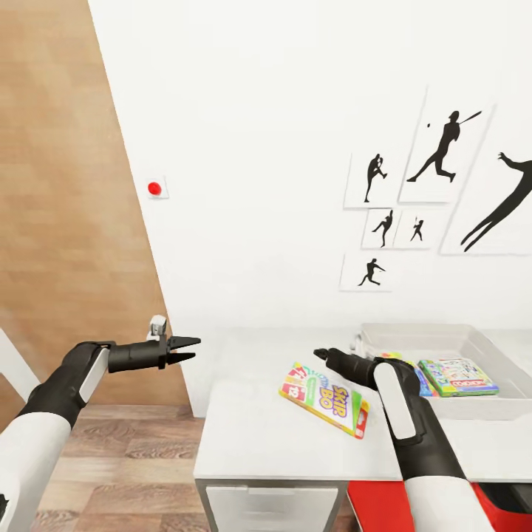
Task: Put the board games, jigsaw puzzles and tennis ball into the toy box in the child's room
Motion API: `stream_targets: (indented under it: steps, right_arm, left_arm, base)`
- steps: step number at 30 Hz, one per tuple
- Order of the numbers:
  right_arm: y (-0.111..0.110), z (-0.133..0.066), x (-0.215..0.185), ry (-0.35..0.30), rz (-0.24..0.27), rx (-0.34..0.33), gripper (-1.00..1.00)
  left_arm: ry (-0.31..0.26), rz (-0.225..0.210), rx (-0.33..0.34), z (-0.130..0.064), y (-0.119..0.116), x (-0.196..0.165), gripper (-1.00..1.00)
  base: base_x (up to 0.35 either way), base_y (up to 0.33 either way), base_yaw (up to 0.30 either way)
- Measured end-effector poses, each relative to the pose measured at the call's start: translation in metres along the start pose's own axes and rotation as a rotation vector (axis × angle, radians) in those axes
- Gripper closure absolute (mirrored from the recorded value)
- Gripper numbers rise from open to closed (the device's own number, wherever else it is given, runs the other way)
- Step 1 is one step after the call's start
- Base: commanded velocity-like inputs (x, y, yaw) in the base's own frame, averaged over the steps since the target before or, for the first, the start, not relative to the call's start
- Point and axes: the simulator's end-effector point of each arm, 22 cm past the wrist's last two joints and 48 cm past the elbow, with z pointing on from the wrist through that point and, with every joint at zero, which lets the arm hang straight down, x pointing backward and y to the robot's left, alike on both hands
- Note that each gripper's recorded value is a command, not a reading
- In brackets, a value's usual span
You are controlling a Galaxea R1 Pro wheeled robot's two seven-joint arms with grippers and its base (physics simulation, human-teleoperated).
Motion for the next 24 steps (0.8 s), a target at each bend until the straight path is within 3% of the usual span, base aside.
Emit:
stream_targets:
  steps: [4, 10, 17, 24]
  right_arm:
    - [0.009, 0.016, -0.01, 0.023, 0.009, 0.083, -1.0]
    - [0.019, 0.036, -0.017, 0.054, 0.016, 0.135, -1.0]
    - [0.006, 0.057, -0.021, 0.048, 0.048, 0.196, -1.0]
    - [-0.004, 0.063, -0.019, 0.05, 0.059, 0.224, -1.0]
  left_arm:
    - [-0.002, 0.0, -0.005, -0.003, 0.001, -0.001, -1.0]
    - [-0.005, 0.002, -0.016, -0.009, 0.004, -0.003, -1.0]
    - [-0.008, 0.003, -0.024, -0.013, 0.007, -0.004, -1.0]
    - [-0.009, 0.001, -0.029, -0.015, 0.008, -0.004, -1.0]
  base:
    - [0.0, 0.064, 0.0]
    - [0.0, 0.054, 0.0]
    - [0.0, 0.037, 0.0]
    - [0.0, 0.142, 0.0]
